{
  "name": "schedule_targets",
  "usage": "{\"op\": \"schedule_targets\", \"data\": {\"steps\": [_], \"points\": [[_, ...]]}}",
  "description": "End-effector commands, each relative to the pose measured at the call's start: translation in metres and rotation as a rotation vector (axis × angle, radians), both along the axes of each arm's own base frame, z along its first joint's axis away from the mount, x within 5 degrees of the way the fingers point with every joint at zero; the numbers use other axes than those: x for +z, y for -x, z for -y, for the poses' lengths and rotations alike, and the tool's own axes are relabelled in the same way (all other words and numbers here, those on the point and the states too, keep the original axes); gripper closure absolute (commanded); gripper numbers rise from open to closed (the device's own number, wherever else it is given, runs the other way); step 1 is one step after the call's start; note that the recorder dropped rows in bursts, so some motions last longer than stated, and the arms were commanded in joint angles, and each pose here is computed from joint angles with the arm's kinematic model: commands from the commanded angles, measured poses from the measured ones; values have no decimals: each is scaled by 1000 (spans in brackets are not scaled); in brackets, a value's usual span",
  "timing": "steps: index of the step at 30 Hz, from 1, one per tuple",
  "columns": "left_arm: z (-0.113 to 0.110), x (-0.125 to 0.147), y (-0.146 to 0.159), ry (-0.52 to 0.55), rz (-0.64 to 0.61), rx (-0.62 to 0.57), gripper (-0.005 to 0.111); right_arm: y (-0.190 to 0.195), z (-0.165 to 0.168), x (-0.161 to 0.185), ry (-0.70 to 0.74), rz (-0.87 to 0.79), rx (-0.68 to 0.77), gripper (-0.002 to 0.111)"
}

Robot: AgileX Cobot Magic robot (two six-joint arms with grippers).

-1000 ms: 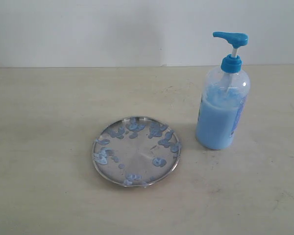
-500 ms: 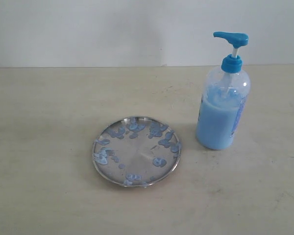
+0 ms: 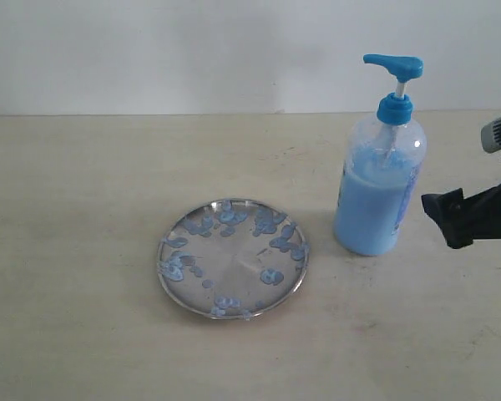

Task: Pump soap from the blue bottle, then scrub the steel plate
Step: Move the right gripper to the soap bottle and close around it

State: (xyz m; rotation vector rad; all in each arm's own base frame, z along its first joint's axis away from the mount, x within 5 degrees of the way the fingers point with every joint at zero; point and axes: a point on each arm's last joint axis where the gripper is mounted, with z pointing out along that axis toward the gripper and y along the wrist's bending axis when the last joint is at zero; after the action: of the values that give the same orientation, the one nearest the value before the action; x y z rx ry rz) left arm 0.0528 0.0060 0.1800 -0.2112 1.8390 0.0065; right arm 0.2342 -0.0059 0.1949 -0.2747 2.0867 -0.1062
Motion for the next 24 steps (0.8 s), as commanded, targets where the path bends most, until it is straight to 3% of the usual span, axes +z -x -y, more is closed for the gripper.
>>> {"op": "schedule_targets", "data": {"steps": [1,6,11,17,24], "points": [[0,1,0,0,8,1,102,-11,-3,-5,-86,58,-3,4],[0,1,0,0,8,1,102,-23,-9,-15,-126,136,55,4],[0,1,0,0,8,1,102,-29,-26,-32,-97,175,304,4],[0,1,0,0,8,1,102,-40,-18,-52,-140,204,177,4],[0,1,0,0,8,1,102,-65,-22,-72,-196,243,228,4]]}}
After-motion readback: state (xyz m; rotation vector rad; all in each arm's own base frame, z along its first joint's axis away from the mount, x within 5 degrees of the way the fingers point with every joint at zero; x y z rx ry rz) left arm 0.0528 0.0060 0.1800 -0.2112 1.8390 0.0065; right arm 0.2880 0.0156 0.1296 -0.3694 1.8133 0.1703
